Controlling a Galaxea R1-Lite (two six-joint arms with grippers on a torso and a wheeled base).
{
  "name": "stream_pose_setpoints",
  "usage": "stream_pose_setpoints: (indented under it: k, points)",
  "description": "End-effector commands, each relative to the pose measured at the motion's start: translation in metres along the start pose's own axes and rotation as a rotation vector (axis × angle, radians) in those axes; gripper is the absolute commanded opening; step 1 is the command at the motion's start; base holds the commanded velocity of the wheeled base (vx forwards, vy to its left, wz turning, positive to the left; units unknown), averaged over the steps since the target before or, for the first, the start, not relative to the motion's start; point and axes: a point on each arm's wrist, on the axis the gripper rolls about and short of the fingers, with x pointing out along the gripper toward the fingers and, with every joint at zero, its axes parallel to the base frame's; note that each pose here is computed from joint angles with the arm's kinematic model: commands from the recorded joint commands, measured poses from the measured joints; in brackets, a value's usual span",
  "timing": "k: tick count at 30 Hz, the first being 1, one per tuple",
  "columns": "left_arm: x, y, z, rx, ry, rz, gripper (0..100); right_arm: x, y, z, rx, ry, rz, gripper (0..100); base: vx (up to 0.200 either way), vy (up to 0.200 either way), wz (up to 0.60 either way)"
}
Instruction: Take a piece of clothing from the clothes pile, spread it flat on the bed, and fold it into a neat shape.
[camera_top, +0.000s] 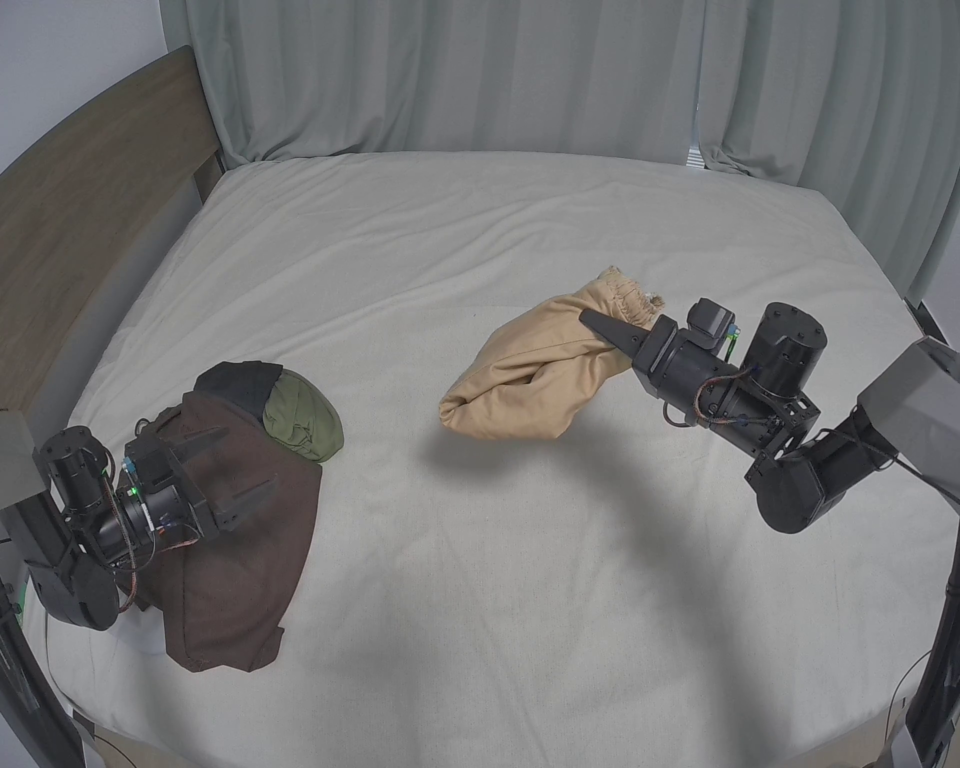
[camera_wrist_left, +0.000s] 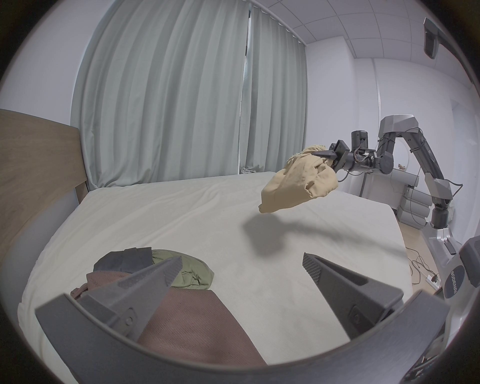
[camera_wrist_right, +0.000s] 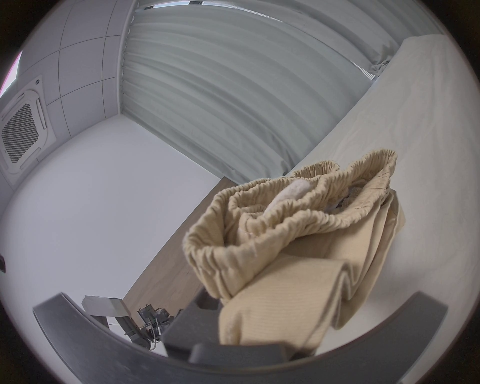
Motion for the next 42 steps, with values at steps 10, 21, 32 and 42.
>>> stream_pose_setpoints:
  k: [10, 21, 32, 42]
  points:
    - [0.000, 0.000, -0.001, -0.002, 0.002, 0.000, 100, 0.011, -0.038, -0.004, 0.026, 0.005, -0.049, 0, 0.000, 0.000, 0.00]
    - [0.000, -0.001, -0.002, -0.008, 0.007, -0.001, 100, 0.038, -0.045, 0.009, 0.019, -0.009, -0.023, 0, 0.000, 0.000, 0.00]
    - [-0.001, 0.000, -0.003, -0.010, 0.010, 0.001, 100, 0.069, -0.069, 0.016, 0.030, -0.023, -0.024, 0, 0.000, 0.000, 0.00]
    - [-0.001, -0.001, -0.005, -0.016, 0.015, -0.001, 100, 0.078, -0.105, 0.010, 0.079, -0.025, -0.062, 0, 0.000, 0.000, 0.00]
